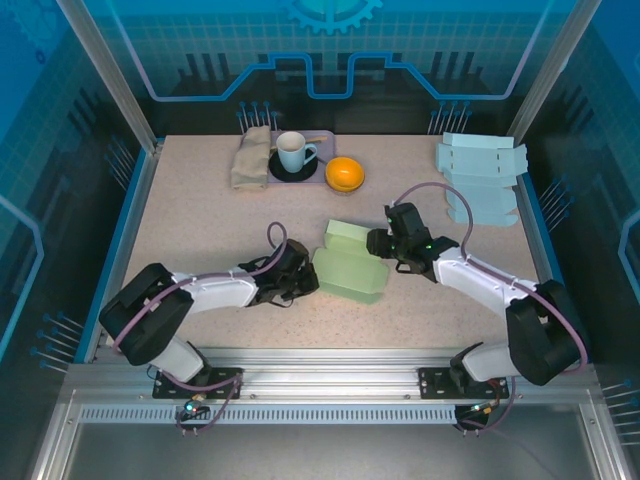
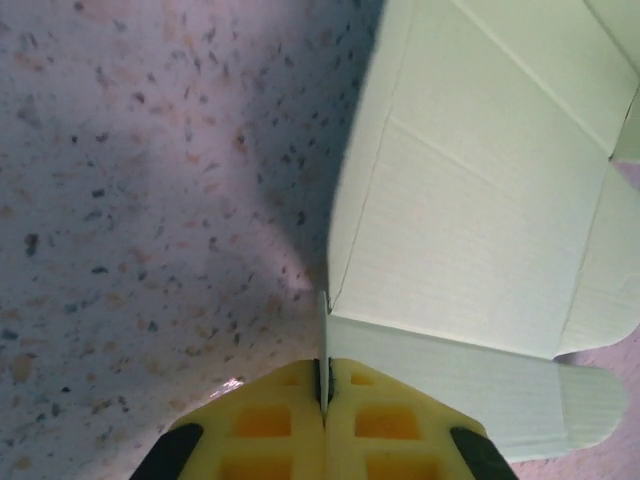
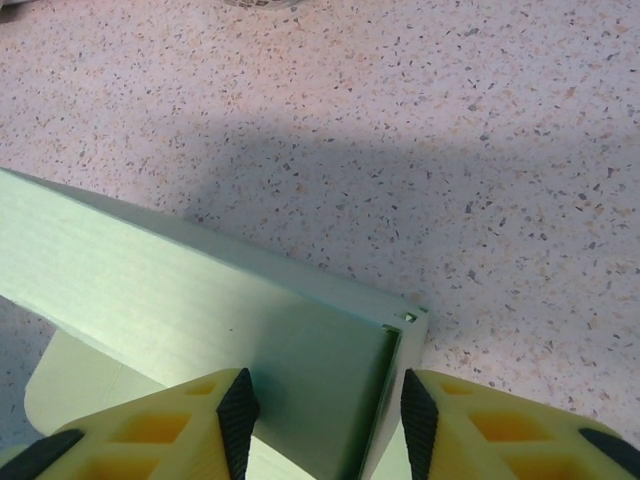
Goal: Fold the paper box
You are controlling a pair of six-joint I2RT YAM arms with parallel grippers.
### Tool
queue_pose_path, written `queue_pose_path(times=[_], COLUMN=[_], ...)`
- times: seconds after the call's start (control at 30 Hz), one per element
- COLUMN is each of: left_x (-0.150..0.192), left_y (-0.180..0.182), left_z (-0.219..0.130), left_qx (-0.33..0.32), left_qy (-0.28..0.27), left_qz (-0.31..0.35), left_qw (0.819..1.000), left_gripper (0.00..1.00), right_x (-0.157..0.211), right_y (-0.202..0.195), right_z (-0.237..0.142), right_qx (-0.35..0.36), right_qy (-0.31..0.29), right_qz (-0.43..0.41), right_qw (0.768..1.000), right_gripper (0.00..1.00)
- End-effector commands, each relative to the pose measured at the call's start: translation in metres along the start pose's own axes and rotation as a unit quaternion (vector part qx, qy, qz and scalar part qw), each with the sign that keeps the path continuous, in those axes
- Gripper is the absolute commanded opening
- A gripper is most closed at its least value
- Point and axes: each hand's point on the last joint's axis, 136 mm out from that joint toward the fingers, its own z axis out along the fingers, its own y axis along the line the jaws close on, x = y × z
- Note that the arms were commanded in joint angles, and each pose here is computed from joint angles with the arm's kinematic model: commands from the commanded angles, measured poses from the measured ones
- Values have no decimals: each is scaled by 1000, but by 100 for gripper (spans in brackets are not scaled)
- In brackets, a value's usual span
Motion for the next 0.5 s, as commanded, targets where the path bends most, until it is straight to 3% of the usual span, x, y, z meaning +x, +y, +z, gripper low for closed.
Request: queue_pose_path(times=[0.0, 0.13, 0.23, 0.47], left_x=[-24, -43, -58, -87], left_y=[-9, 0, 5, -7], left_z=[-23, -65, -106, -199], left_qx=[-30, -101, -152, -231], left_qy=[-43, -73, -101, -110], left_qz=[50, 135, 202, 389], left_qw=[997, 983, 962, 885], left_gripper=[0, 0, 0, 0], right_x=[24, -12, -41, -72], right_y=[-8, -4, -8, -12], right_z=[-7, -42, -78, -140], right_qx=[6, -18, -34, -32], right_qy=[44, -4, -49, -108], right_qz=[-6, -7, -4, -99], right_qw=[999, 1000, 998, 989], right_gripper=[48, 51, 56, 60])
